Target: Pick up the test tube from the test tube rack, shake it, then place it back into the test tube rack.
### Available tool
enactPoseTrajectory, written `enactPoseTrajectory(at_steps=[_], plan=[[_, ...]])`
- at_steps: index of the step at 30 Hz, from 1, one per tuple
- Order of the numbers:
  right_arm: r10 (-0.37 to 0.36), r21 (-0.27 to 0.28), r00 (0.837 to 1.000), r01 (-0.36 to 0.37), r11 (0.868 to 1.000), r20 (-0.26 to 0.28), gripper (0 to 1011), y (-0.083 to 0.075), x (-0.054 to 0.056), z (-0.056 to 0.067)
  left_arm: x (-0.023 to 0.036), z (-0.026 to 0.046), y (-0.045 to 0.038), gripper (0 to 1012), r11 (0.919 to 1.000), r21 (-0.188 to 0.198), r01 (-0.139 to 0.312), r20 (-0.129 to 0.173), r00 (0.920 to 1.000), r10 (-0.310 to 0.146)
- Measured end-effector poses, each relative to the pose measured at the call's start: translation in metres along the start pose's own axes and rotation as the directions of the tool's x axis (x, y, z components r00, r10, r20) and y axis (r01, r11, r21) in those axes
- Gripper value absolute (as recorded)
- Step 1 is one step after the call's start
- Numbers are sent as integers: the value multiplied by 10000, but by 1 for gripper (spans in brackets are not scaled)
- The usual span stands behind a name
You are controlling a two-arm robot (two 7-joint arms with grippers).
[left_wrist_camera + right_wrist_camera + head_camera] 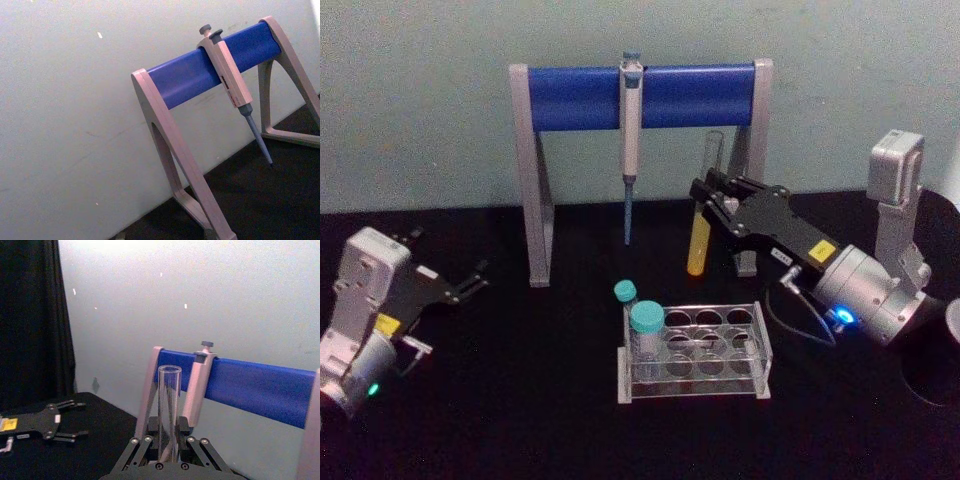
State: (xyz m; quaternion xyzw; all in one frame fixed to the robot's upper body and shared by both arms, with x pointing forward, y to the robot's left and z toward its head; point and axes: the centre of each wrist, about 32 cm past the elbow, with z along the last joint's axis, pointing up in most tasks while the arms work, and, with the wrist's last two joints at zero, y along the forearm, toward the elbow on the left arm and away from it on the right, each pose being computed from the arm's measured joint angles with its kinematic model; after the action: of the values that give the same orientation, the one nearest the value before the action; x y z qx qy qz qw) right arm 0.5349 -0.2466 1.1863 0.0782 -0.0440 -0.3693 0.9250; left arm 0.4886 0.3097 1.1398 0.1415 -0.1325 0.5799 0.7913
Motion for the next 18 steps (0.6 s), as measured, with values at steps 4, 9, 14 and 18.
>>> enactPoseTrajectory(at_steps=[4,9,14,18], plan=[[-158,-28,9999,158,9999,64,222,-34,25,7,0,0,0,1010,10000,1,1,0,10000,-1],[-306,-61,9994,307,9995,170,222,-80,36,23,0,0,0,1009,10000,0,0,0,10000,0],[-524,-166,9983,529,9985,254,222,-156,41,44,0,0,0,1010,10000,0,0,0,10000,0],[-776,-305,9965,786,9964,315,222,-279,14,71,0,0,0,1010,10000,0,0,-1,10000,0]])
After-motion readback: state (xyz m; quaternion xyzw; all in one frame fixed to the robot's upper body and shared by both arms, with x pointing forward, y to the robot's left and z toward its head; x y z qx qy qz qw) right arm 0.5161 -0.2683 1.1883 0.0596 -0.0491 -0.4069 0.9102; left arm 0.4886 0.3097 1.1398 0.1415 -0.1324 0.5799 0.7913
